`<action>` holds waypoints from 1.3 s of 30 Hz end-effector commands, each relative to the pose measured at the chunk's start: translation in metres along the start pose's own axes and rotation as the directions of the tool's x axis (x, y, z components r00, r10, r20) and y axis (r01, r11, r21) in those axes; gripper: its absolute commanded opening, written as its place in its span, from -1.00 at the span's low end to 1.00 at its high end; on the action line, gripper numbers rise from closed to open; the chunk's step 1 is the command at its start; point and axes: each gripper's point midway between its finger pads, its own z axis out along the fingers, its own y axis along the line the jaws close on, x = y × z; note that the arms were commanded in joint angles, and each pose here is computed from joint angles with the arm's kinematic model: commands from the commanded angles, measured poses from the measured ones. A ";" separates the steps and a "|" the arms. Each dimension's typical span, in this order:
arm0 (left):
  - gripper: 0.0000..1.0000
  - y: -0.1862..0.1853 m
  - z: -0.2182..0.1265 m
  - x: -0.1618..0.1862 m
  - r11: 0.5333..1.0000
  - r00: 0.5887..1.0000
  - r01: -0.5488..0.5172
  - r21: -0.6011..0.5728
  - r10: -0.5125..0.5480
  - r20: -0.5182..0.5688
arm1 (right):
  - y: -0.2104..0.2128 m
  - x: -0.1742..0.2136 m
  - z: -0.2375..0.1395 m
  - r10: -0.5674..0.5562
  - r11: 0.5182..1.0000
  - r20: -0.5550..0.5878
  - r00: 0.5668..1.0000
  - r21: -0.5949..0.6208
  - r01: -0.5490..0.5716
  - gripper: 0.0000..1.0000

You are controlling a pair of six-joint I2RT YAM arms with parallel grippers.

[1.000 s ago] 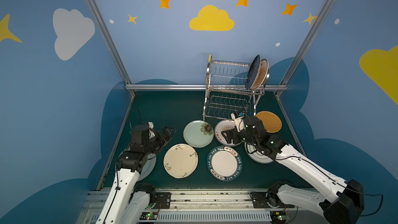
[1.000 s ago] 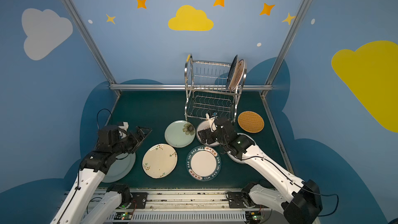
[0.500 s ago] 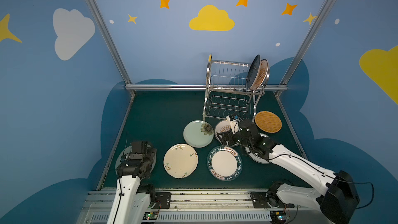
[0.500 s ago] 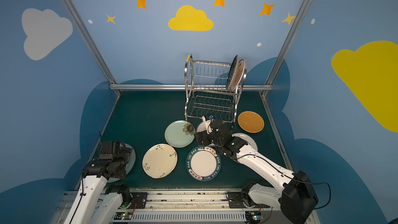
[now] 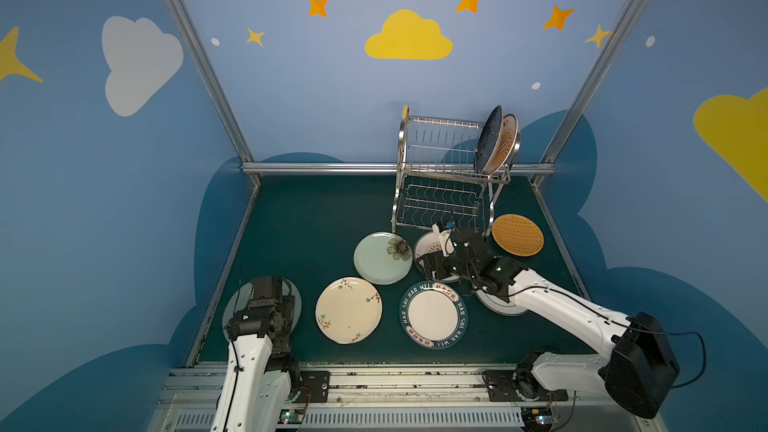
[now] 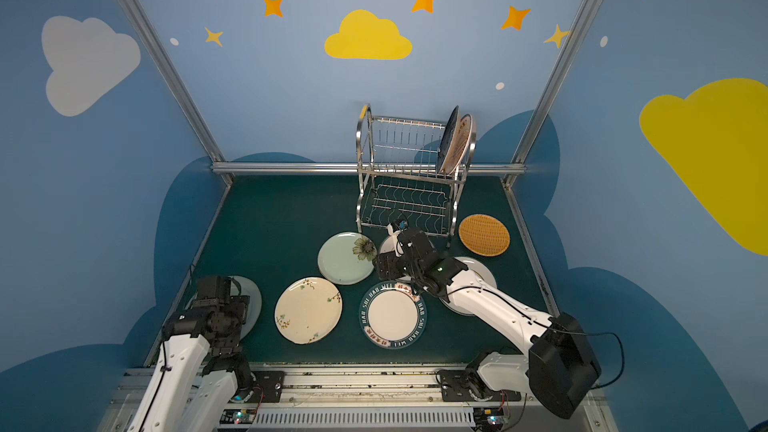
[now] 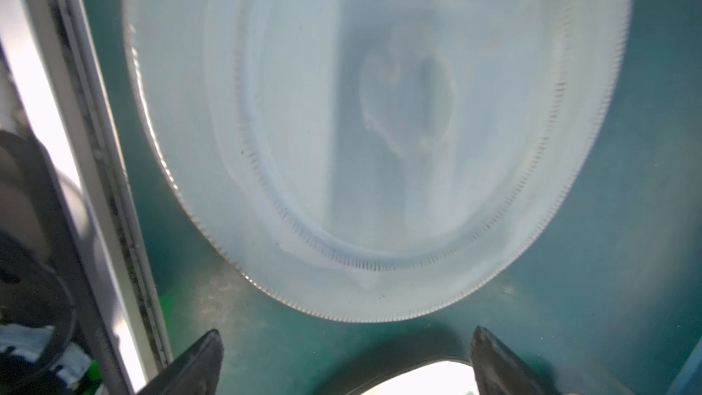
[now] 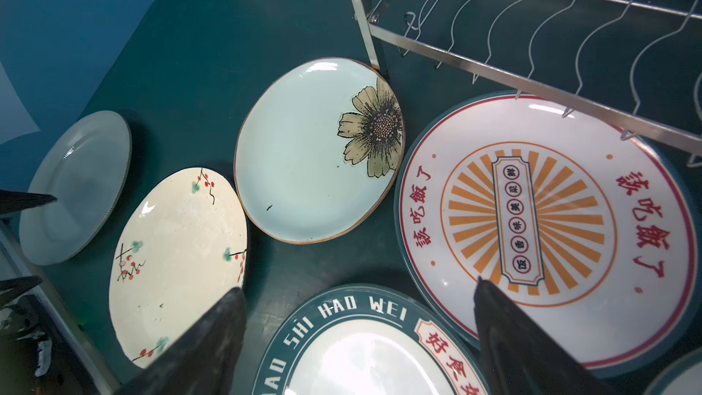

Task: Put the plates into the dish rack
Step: 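Move left gripper to the nearest pale grey-white plate while right gripper returns to center, then grasp the pale grey-white plate rim with the left gripper and tilt it up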

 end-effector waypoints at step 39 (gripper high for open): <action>1.00 -0.092 0.044 -0.033 0.938 0.987 -0.074 0.339 0.021 0.157 | 0.011 0.001 0.005 0.017 0.999 -0.057 0.998 -0.045 -0.020 0.83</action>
